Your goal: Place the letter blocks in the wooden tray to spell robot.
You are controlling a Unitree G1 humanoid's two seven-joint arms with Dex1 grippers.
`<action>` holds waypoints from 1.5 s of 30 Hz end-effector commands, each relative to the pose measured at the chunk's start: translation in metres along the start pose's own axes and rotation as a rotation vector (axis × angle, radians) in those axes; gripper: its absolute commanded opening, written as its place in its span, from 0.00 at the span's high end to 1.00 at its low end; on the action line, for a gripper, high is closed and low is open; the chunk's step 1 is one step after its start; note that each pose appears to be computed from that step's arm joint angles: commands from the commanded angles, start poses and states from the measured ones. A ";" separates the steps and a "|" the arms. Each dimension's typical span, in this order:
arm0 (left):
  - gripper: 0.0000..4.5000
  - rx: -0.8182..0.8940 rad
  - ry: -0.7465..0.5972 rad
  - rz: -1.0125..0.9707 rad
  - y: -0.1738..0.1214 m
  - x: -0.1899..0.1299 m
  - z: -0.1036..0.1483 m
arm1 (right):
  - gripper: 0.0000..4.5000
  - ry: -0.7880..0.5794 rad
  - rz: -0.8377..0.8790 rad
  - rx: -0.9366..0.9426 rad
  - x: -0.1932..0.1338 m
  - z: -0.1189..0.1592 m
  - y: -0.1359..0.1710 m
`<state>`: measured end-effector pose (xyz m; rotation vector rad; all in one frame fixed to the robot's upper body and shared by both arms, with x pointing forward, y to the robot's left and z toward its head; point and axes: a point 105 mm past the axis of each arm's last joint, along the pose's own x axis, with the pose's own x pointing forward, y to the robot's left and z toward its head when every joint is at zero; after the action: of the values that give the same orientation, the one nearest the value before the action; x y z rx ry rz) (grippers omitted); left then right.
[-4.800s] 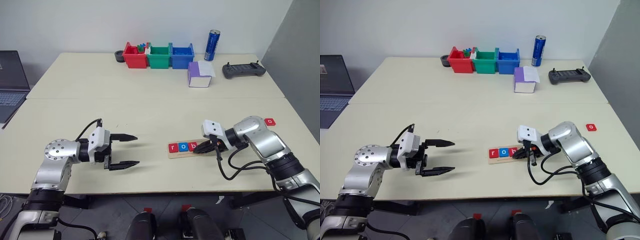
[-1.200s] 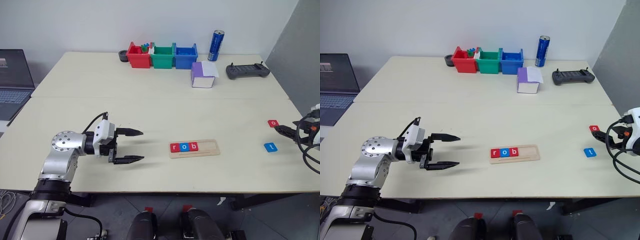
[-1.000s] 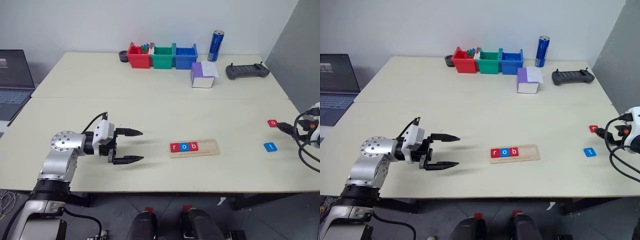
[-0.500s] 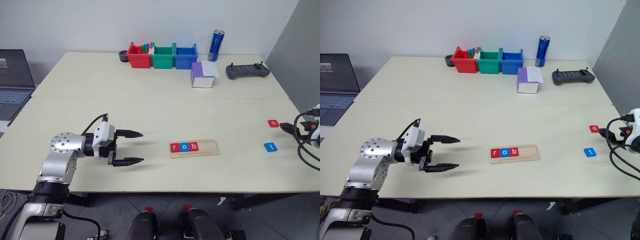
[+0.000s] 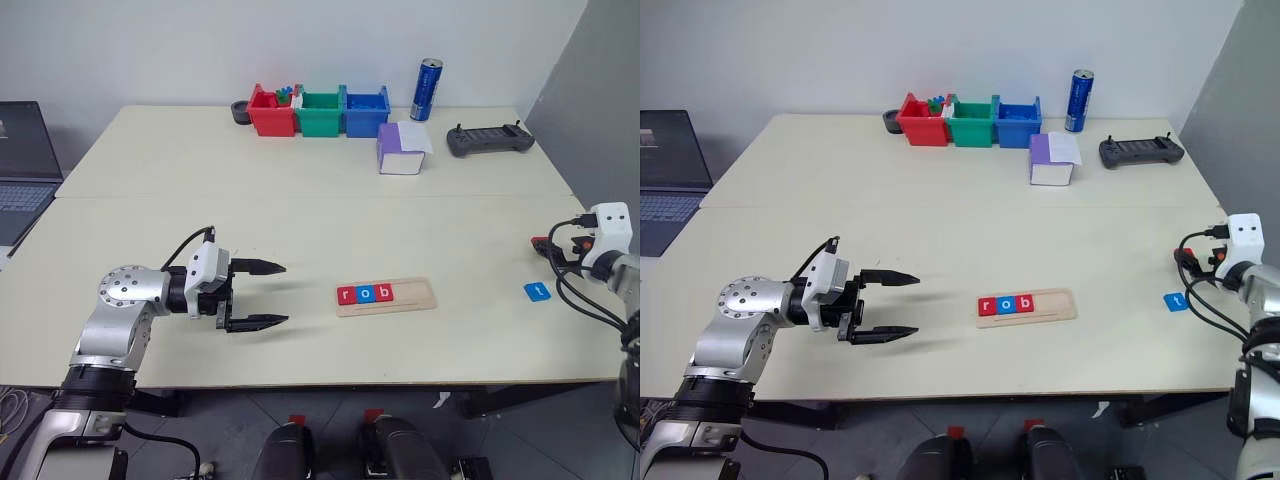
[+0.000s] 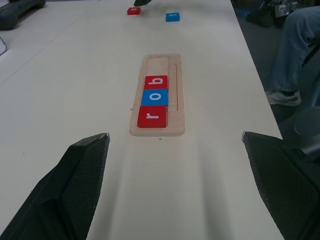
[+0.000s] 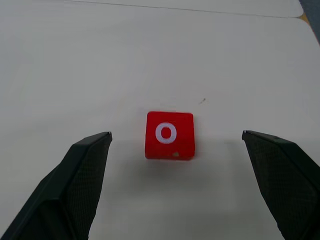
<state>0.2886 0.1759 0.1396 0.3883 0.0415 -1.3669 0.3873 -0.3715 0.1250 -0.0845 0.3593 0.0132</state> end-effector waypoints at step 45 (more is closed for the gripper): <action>0.00 0.057 0.001 -0.061 0.020 0.000 0.008 | 0.68 -0.029 0.077 0.058 -0.070 -0.022 0.148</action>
<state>0.3044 0.1784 0.1458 0.4054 0.0413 -1.4153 0.3131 -0.2279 0.1068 -0.0048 0.3583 0.0887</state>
